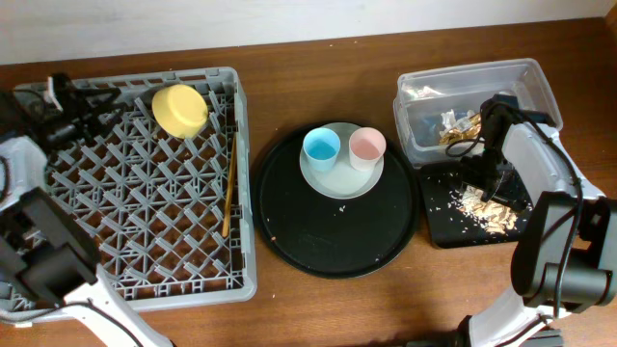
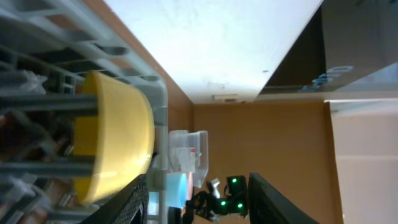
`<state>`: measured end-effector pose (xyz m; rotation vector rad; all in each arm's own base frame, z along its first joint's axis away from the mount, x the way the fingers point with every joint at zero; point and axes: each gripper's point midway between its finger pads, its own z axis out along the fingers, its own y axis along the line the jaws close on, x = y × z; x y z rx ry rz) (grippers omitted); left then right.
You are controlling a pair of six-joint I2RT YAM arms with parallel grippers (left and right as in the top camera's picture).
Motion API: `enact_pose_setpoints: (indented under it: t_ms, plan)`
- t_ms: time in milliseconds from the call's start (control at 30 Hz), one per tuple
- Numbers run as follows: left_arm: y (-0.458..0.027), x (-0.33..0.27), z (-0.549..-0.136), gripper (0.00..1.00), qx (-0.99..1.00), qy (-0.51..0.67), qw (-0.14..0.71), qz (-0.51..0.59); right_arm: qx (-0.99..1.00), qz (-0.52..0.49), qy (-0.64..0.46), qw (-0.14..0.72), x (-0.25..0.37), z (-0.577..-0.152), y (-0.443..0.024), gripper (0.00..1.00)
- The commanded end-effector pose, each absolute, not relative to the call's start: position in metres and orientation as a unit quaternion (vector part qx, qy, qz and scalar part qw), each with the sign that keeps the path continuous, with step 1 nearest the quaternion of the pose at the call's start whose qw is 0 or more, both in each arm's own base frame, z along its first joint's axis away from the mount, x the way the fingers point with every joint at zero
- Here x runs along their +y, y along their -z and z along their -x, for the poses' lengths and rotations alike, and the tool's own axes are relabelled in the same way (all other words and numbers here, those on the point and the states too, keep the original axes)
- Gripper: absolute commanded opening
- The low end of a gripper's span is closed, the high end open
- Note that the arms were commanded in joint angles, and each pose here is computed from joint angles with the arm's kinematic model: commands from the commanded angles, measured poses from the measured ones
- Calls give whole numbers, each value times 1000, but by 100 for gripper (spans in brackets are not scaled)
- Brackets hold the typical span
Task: Sort waste into correct bins and load items into the dishwasher rack
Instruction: 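Carry the yellow bowl to the dish rack and set it down, then reach the right gripper to the pink cup on the plate and grasp it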
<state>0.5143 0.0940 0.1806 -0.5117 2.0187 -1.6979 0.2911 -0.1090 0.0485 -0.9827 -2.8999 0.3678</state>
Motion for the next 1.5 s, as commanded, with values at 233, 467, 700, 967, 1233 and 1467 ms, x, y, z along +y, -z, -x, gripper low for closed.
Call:
enact_pose_setpoints:
  t_ms: [233, 467, 700, 967, 1233, 1467]
  plan:
    - [-259, -53, -378, 58, 968, 162, 192, 23, -939, 318, -126, 29, -114, -291, -49, 99]
    - [-244, -123, -337, 59, 980, 126, 131, -84, -941, 325, -88, -20, -108, -319, -45, 99]
    - [-244, -130, -335, 61, 979, 127, 131, -93, -969, 245, -17, -14, -80, -308, -87, 99]
    - [-246, -131, -340, 62, 977, 129, 140, -94, -940, 10, 246, -236, 41, -321, -245, 99]
    - [-232, -131, -338, 62, 980, 128, 125, -91, -949, -130, 98, -271, 107, -340, -232, 58]
    - [-226, -130, -334, 62, 981, 126, 115, -90, -962, -171, -3, -214, 129, -371, -159, 58]
